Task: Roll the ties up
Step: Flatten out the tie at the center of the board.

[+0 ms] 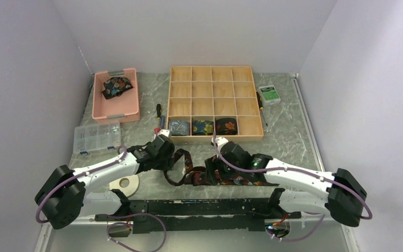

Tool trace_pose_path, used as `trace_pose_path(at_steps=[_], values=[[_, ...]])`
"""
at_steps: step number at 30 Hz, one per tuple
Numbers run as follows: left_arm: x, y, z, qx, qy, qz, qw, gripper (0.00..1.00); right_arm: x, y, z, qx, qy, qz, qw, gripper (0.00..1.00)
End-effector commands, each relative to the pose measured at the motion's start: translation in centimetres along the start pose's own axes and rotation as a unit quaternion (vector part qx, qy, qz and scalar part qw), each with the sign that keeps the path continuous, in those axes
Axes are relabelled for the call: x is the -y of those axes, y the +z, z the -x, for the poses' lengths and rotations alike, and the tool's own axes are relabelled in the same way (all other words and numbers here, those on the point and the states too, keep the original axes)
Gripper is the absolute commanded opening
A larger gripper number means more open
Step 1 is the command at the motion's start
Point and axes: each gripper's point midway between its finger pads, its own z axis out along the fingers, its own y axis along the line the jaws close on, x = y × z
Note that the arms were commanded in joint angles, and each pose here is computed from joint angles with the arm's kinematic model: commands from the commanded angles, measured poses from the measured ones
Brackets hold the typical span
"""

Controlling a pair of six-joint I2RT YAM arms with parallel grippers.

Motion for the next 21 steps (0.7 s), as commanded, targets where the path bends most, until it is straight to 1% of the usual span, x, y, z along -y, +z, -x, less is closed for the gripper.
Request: trace_pose_path(at_steps=[1,2,3,5,6,7,8,12,16,18,19,21], values=[[-1.2,0.3,0.0,0.017,-0.039,0.037,0.998,0.54,3.5,0.4,-0.1,0.023,0.081,-0.123,0.989,0.85],[-1.5,0.2,-0.1,0.021,-0.051,0.040,0.998,0.47,4.5,0.1,-0.1,0.037,0.110,-0.150,0.982,0.85],[-1.6,0.0,-0.1,0.027,-0.063,0.040,0.997,0.38,5.3,-0.4,-0.2,0.051,0.138,-0.169,0.975,0.87],[-2.1,-0.2,-0.2,0.041,-0.089,0.044,0.994,0.25,6.5,-1.4,-0.4,0.074,0.199,-0.192,0.958,0.91],[-2.3,-0.2,-0.2,0.048,-0.099,0.044,0.993,0.16,7.0,-1.8,-0.6,0.085,0.234,-0.200,0.948,0.92],[-2.3,-0.4,-0.1,0.056,-0.109,0.042,0.992,0.11,7.4,-2.3,-0.9,0.093,0.268,-0.206,0.937,0.93],[-2.4,-0.5,-0.1,0.062,-0.116,0.039,0.991,0.07,7.7,-2.7,-1.2,0.101,0.298,-0.208,0.926,0.94],[-2.4,-1.0,0.4,0.088,-0.122,0.023,0.988,0.03,8.8,-4.2,-2.5,0.122,0.394,-0.222,0.884,0.96],[-2.2,-1.3,0.8,0.098,-0.127,0.011,0.987,0.03,10.0,-4.9,-5.5,0.098,0.462,-0.252,0.845,0.98],[-2.5,-1.4,0.4,0.100,-0.147,0.015,0.984,0.03,10.4,-4.9,-7.5,0.083,0.503,-0.263,0.819,0.98],[-2.8,-1.5,0.3,0.106,-0.161,0.017,0.981,0.03,10.6,-4.8,-8.1,0.081,0.514,-0.267,0.811,0.98],[-3.3,-1.7,0.2,0.123,-0.195,0.015,0.973,0.03,11.4,-4.9,-8.8,0.090,0.534,-0.284,0.791,0.98]])
